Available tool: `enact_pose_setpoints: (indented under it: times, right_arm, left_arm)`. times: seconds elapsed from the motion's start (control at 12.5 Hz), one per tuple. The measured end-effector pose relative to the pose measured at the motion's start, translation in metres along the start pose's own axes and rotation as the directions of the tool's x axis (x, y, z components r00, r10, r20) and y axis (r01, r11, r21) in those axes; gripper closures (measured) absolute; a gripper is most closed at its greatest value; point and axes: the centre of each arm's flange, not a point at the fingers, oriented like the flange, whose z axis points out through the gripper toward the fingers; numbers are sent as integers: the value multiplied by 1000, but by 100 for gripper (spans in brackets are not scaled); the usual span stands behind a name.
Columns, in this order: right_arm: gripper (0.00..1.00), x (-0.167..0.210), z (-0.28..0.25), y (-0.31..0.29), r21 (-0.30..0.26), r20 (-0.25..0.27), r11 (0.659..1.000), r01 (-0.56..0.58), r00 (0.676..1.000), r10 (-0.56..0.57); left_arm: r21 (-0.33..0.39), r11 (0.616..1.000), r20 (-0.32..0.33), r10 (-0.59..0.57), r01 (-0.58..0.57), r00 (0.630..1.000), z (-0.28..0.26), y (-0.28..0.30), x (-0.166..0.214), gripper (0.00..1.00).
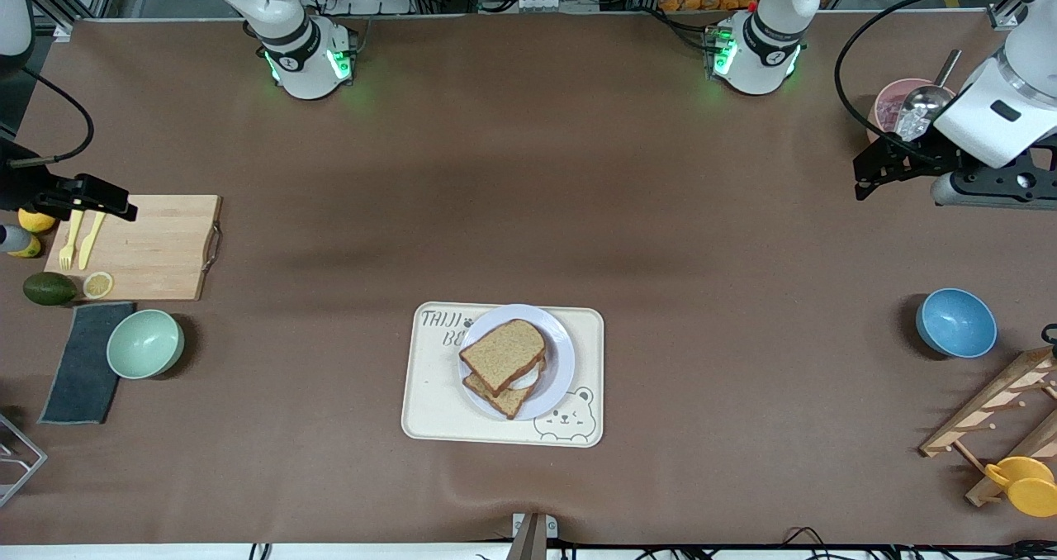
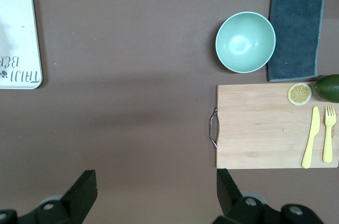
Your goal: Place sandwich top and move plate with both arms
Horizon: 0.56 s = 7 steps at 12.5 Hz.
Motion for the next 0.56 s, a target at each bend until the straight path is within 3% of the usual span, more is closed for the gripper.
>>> enact_pose_setpoints:
  times: [0.56]
  right_arm:
    - [0,3,6,-1,0,9,1000,2,1000,-2]
  left_arm:
    - [-37,999,11,-35,35,999,5,-16,3,0]
